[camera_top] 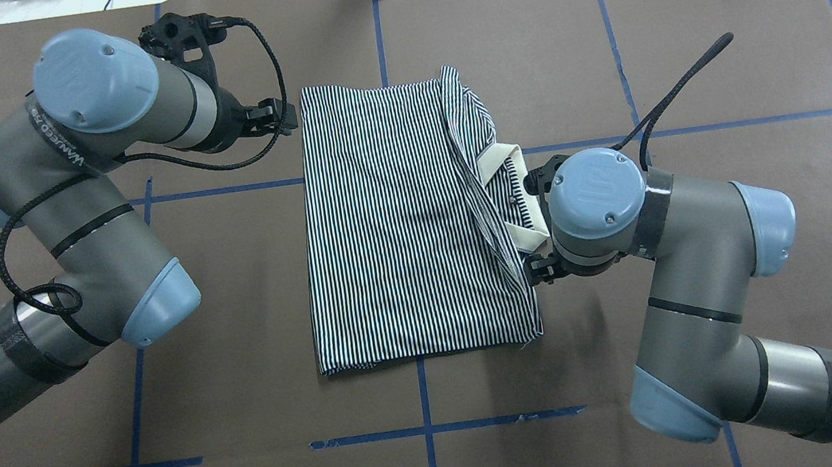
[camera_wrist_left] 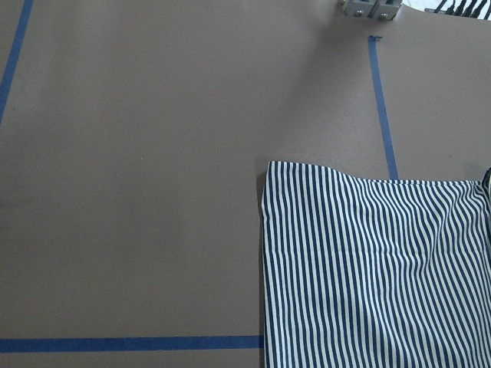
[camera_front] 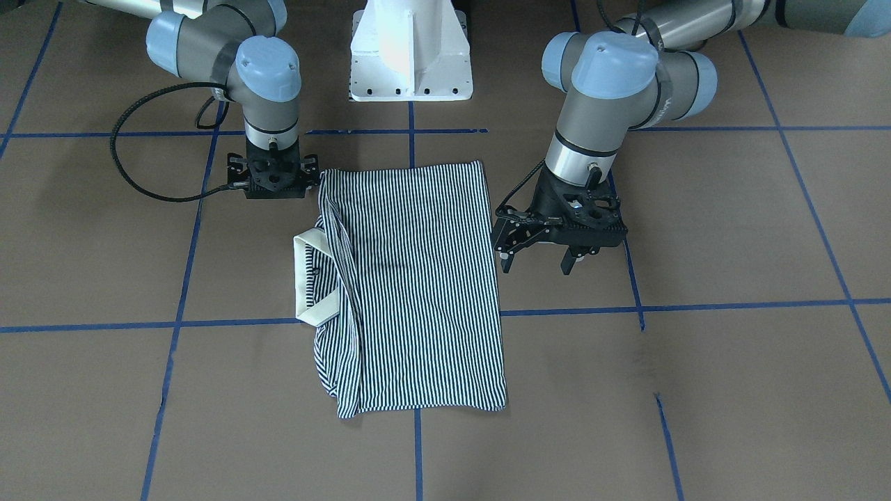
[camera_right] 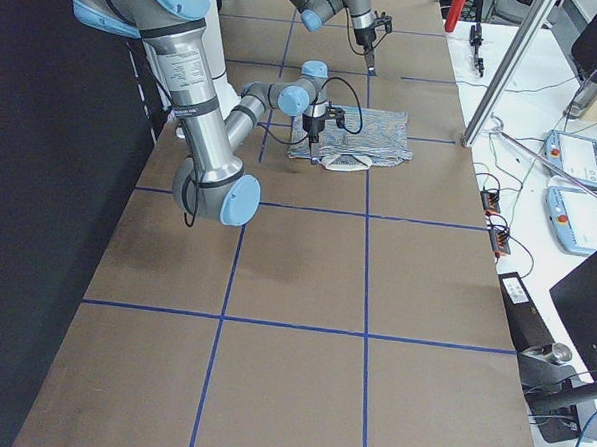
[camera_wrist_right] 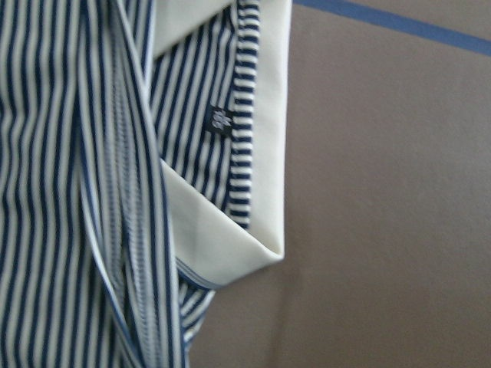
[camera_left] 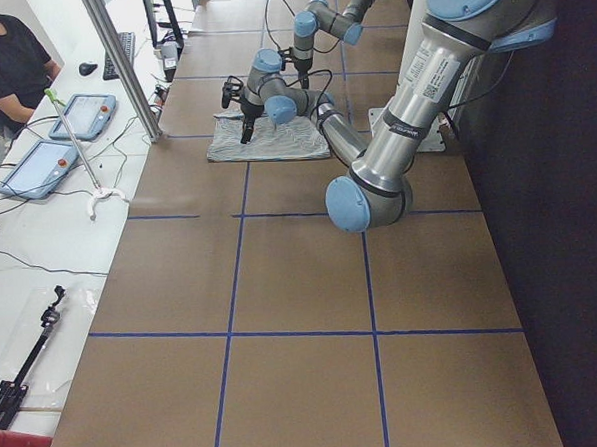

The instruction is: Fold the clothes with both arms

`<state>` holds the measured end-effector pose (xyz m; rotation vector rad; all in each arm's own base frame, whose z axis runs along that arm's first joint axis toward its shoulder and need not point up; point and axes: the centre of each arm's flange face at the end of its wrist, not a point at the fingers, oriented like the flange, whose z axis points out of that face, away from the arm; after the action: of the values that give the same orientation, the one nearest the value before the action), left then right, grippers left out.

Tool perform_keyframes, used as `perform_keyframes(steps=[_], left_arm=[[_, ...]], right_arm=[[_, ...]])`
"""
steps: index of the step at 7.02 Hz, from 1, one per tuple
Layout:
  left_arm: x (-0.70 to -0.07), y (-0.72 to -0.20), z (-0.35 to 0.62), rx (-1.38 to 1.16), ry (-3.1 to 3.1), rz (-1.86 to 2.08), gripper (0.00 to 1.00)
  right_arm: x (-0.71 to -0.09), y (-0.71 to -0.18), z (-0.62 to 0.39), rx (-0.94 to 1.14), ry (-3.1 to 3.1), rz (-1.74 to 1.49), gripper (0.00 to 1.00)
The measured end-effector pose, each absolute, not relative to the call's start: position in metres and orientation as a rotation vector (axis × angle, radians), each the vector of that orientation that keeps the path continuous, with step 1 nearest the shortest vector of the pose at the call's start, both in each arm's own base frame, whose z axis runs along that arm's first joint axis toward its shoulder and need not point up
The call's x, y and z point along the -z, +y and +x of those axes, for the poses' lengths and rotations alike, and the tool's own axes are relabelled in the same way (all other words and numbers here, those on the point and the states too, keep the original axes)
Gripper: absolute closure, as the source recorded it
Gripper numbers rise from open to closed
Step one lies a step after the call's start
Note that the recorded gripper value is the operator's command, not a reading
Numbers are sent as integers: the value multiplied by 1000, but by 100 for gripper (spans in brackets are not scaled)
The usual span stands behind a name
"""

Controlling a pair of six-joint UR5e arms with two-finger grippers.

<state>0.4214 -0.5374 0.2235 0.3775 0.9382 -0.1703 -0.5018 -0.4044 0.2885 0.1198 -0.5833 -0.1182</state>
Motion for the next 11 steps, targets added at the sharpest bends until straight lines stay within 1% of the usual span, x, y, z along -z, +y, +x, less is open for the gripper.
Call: perform_keyframes(steps=[2,7,9,11], left_arm=[[-225,-537,420,168,937,378,0],[-227,-536,420,163,939,368,0],[-226,-536,421,162,941,369,0],[-224,-536,422,161,944,370,0]], right_arm=[[-260,-435,-550,129,-568,123,0],[-287,-450,-571,173,-493,95,0],[-299,-464,-553,166,-485,90,0],[-342,-479,-489,201,-473,97,0]])
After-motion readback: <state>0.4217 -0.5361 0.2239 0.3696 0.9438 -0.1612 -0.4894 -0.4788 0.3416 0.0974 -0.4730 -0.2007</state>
